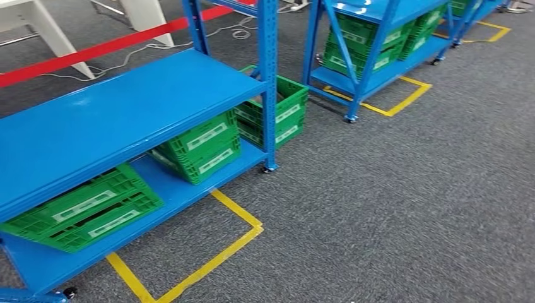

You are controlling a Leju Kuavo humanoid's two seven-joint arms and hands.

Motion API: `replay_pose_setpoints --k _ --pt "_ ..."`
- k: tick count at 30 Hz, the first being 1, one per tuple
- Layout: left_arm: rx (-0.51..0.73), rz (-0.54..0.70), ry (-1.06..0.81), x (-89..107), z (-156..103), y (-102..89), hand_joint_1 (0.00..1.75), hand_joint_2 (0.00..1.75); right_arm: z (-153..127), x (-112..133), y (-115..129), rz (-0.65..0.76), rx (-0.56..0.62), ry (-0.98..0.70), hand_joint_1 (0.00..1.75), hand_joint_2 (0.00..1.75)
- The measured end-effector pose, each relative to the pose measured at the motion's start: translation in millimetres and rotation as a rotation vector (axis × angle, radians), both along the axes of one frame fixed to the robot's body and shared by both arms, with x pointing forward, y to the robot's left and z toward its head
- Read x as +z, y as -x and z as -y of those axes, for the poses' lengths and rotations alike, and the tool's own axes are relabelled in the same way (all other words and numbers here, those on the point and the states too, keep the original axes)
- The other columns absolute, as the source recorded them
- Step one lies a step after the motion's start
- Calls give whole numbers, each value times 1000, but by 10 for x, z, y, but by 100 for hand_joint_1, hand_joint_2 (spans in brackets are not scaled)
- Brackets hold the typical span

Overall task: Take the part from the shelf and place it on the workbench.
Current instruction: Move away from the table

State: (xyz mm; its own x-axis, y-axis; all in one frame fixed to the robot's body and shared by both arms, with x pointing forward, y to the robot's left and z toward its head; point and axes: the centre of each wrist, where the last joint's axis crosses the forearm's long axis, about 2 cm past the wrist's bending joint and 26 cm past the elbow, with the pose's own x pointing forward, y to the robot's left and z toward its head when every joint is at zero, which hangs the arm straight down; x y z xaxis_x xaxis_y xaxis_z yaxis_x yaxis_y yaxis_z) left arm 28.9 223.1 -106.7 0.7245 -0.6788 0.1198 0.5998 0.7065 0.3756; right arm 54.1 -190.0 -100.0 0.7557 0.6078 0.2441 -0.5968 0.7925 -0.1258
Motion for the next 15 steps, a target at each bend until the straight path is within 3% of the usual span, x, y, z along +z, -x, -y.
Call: replay_pose_setpoints --k 15 --pt "-9 13 -6 1 1 6 0 0 3 -10 67 -8 3 -8 0 0"
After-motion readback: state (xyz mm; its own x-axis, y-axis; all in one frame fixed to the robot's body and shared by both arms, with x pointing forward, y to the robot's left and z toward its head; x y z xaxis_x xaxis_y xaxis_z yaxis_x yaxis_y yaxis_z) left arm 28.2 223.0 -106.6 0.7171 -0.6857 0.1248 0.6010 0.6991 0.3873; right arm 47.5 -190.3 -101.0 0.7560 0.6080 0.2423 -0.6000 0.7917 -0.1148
